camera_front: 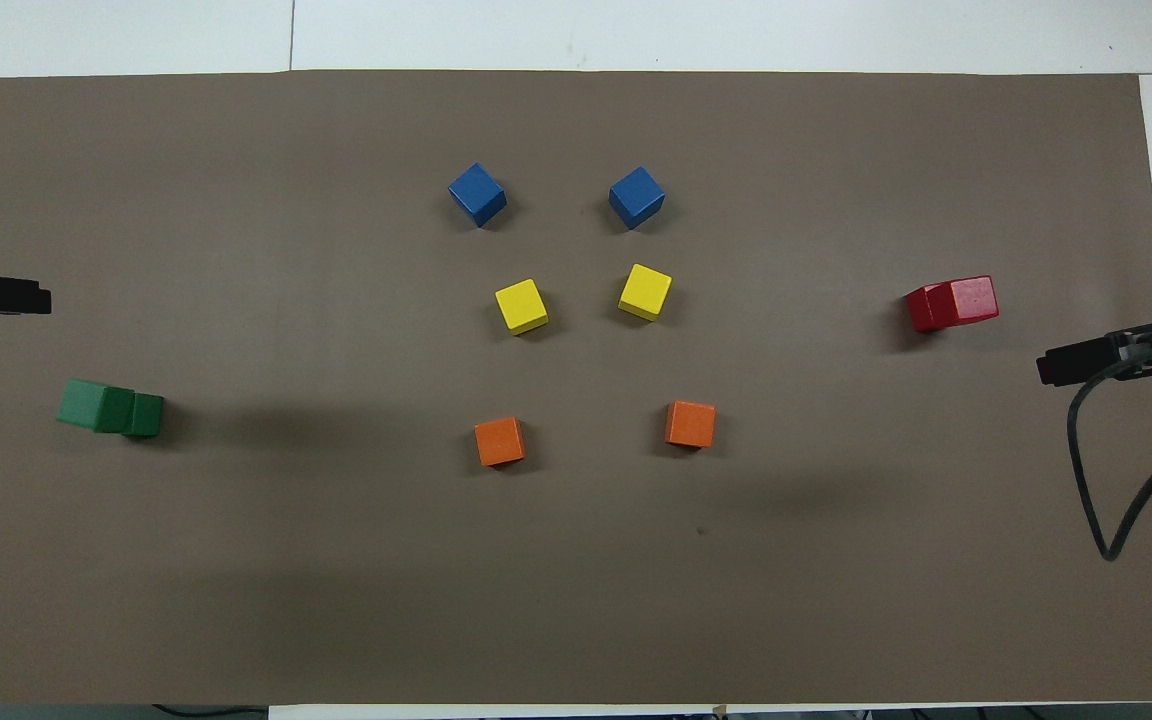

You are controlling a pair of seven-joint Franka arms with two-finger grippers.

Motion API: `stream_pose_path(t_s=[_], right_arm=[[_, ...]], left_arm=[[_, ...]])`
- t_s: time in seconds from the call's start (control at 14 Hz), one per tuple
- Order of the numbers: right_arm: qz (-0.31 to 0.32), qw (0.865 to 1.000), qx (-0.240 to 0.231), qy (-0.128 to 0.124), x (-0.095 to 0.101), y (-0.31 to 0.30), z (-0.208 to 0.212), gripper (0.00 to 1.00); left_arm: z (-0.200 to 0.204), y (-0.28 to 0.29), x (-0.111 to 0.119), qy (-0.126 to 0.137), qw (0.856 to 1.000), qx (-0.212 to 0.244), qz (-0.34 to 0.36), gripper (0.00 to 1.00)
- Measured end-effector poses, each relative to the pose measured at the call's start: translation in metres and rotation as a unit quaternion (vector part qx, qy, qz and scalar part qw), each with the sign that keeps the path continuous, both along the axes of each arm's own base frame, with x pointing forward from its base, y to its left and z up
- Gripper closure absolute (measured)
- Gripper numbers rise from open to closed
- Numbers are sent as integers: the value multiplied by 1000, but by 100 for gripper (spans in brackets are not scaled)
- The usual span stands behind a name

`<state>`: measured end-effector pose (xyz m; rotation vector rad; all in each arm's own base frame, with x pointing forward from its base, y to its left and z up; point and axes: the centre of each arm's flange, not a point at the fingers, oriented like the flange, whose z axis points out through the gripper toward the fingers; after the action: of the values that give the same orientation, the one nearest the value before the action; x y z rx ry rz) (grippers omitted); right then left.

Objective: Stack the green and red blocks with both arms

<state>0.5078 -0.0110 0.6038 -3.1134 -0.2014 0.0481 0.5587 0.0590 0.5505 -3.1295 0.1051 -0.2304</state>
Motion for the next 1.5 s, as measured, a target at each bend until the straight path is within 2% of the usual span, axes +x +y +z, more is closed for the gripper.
stream_pose_path(t_s=[0.29,0.72,0.86,1.22,1.5], right_arm=[[-23,1000,-1,19,-3,10,4,0],[-27,999,3,36,19,3,-15,0],[-27,999,3,41,20,3,-14,0],[-27,999,3,28,23,3,-6,0],[-26,999,4,29,24,3,-7,0]], left_arm=[[19,-19,0,9,1000,-6,16,0],[57,-38,-5,28,999,-10,26,0],[65,-43,-9,38,999,-10,23,0],[66,-50,-13,55,998,-13,30,0],[76,-51,-13,46,998,-13,30,0]])
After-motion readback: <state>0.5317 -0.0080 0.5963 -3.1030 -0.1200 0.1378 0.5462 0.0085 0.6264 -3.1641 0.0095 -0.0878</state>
